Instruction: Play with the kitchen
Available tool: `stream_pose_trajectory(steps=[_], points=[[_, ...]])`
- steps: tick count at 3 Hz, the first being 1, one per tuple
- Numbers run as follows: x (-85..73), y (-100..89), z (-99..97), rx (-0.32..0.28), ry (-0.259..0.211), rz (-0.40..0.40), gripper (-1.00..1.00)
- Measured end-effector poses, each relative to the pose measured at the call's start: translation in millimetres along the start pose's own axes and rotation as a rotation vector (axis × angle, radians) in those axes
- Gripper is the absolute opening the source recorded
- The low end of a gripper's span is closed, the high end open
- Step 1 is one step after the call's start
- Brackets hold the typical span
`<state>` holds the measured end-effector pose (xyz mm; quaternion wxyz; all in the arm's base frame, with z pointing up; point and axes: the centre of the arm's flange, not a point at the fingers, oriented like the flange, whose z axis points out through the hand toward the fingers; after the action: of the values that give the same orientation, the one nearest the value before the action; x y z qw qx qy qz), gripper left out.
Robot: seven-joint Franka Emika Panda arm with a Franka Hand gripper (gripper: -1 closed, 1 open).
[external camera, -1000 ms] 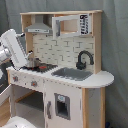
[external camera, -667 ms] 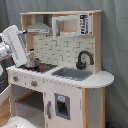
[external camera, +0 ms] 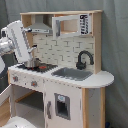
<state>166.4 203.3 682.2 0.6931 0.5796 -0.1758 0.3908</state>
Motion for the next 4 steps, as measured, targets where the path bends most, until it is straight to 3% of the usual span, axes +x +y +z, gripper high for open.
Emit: stream_pose_trajectory(steps=[1, 2, 4], points=[[0.2, 1.1, 2.3, 0.003, -0.004, 0.000, -1.00], [0.6, 14.6, 31.8, 0.044, -0.056, -0.017, -1.00], [5.0, 29.3, 84.2, 0.147, -0.080, -0.069, -1.00]])
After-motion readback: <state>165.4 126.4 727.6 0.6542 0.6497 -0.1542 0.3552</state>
